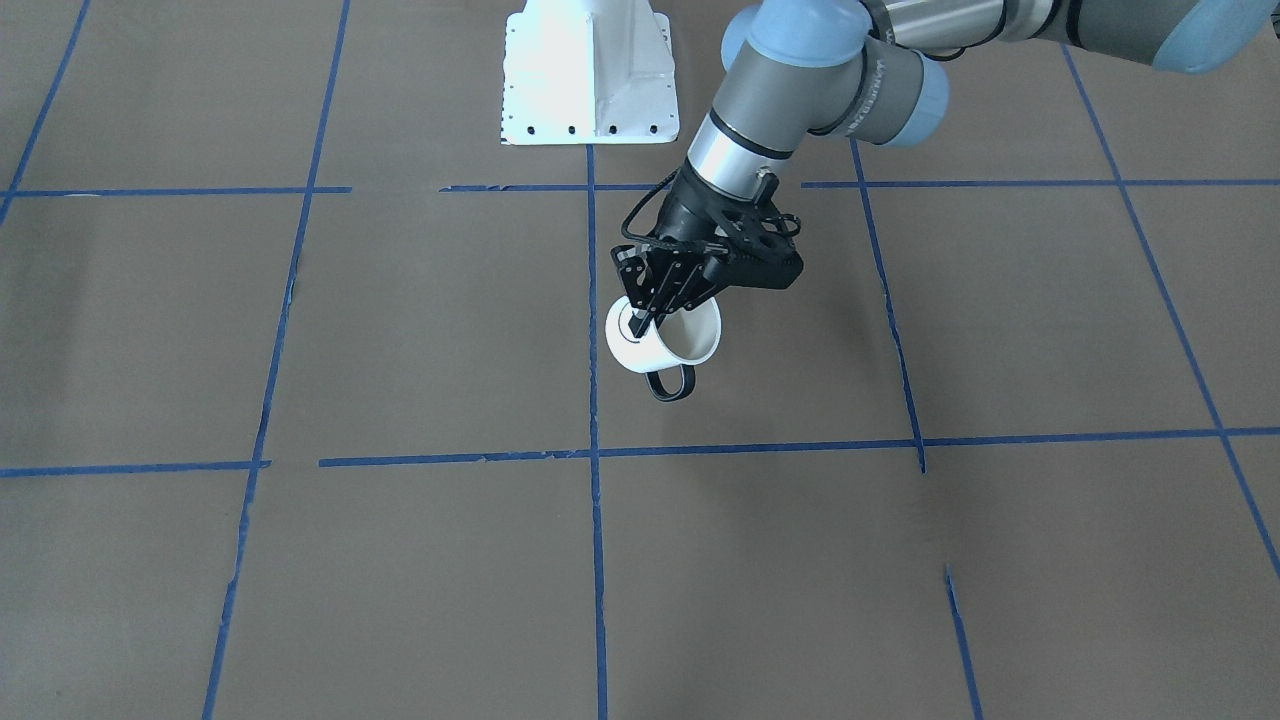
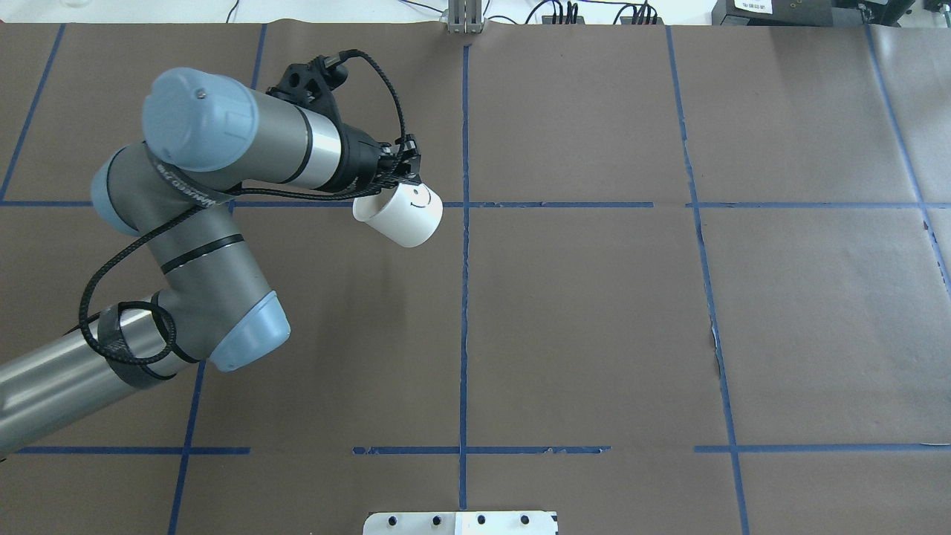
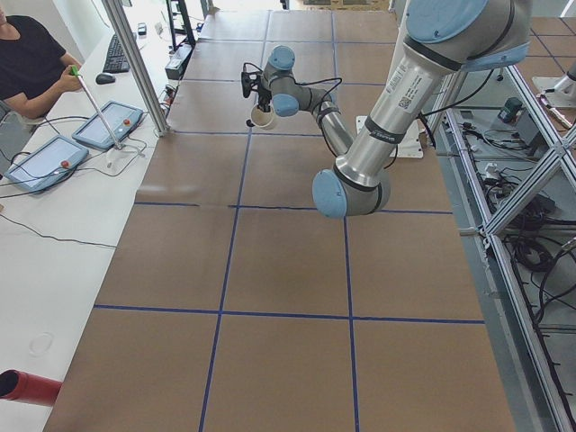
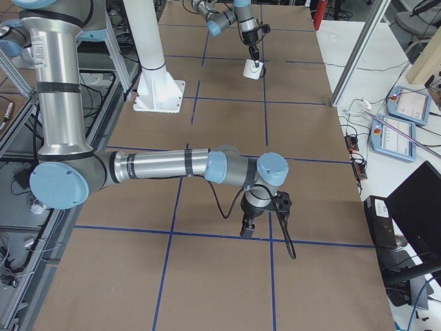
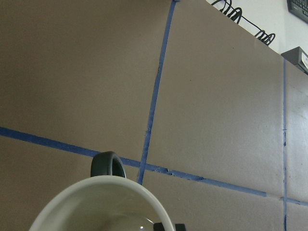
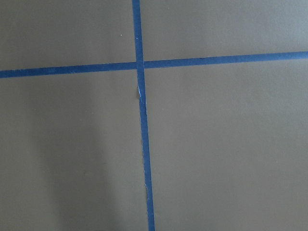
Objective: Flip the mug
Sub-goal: 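Lift the mug with the left gripper and carry it toward the table center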
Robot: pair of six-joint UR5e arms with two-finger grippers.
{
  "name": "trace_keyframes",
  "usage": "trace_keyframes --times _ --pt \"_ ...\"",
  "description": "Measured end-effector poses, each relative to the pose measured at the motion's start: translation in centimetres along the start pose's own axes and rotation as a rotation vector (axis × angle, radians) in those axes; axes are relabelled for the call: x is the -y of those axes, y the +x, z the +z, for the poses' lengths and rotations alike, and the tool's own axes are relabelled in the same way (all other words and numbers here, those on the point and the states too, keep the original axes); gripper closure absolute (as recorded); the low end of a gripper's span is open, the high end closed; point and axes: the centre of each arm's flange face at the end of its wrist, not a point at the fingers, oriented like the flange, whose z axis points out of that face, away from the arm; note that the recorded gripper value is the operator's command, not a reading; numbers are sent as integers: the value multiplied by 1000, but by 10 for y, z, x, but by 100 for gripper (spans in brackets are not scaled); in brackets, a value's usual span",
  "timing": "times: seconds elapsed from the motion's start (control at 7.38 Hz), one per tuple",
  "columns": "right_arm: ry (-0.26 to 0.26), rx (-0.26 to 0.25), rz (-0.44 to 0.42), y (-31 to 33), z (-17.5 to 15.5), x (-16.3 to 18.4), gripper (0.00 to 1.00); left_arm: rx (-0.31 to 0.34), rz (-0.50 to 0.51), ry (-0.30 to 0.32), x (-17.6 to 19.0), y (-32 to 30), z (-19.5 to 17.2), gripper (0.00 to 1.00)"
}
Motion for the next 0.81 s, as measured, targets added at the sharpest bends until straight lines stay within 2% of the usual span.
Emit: trace_keyframes --times 0.27,0.54,0.81 --pt "0 0 0 0 0 0 0 136 73 16 -24 37 16 100" --pt "0 0 0 0 0 0 0 253 112 35 -47 63 48 100" --pt "0 0 0 0 0 0 0 322 142 46 -72 72 72 100"
